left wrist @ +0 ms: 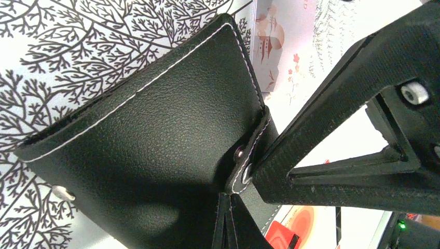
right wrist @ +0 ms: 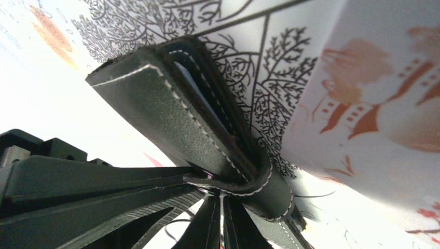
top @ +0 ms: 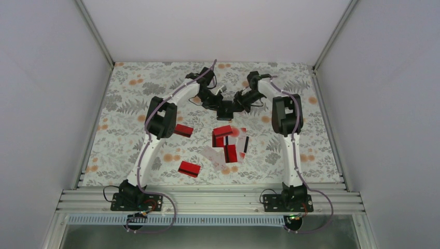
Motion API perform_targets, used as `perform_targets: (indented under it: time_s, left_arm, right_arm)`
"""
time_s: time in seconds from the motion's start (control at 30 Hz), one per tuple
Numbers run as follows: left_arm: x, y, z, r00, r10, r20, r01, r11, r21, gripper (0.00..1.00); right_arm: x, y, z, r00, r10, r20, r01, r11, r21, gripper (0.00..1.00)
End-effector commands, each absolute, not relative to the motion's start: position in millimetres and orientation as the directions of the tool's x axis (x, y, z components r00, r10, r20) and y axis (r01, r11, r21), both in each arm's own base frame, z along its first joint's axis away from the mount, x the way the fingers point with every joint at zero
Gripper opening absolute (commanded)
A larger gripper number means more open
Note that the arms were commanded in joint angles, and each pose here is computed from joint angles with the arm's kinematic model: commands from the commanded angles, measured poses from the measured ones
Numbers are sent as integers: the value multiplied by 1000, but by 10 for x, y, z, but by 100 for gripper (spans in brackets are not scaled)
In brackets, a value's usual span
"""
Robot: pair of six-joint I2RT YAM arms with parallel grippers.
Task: Put the credit cards into the card holder
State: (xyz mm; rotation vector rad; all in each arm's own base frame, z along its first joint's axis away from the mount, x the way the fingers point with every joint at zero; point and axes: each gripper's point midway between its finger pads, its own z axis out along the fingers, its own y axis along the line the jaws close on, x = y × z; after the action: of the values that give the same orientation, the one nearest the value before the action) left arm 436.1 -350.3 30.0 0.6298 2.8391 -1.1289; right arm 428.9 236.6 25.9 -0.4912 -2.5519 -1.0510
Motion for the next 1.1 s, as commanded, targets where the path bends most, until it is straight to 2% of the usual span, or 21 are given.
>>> perform_targets:
  time_s: [0.0,0.37,0.53,0.73,0.93,1.07]
  left_arm:
    - [4325,-3439,-400,-901,413,-133,416,738,-531,2]
    - [4250,-3480,-409,-885,445,-135,443,720,-534,2]
    - [4234,-3447,-417,-886,445,-132,445,731,-518,3]
    - [4285,-3454,-211,-885,425,-190,459,730,-507,2]
    - [4205,-3385,-180,-888,421,-187,455,738,-498,2]
    - [4192,-3364,-78,-887,413,-205,458,740,-493,2]
  right_arm:
    - [4072,2326,-877,-809,297,507,525,753,397,4]
    - [4055,2300,-1087,-680,421,600,668,693,270,4]
    - [3874,2198,-1228,-590,495,638,721,678,140,4]
    - [3746,2101,-1382,-545,546,636,741,669,59,4]
    - [3672,2002,-1462,-510,599,617,752,659,-18,4]
    - [3801,2013,-1348,-546,599,586,748,663,19,4]
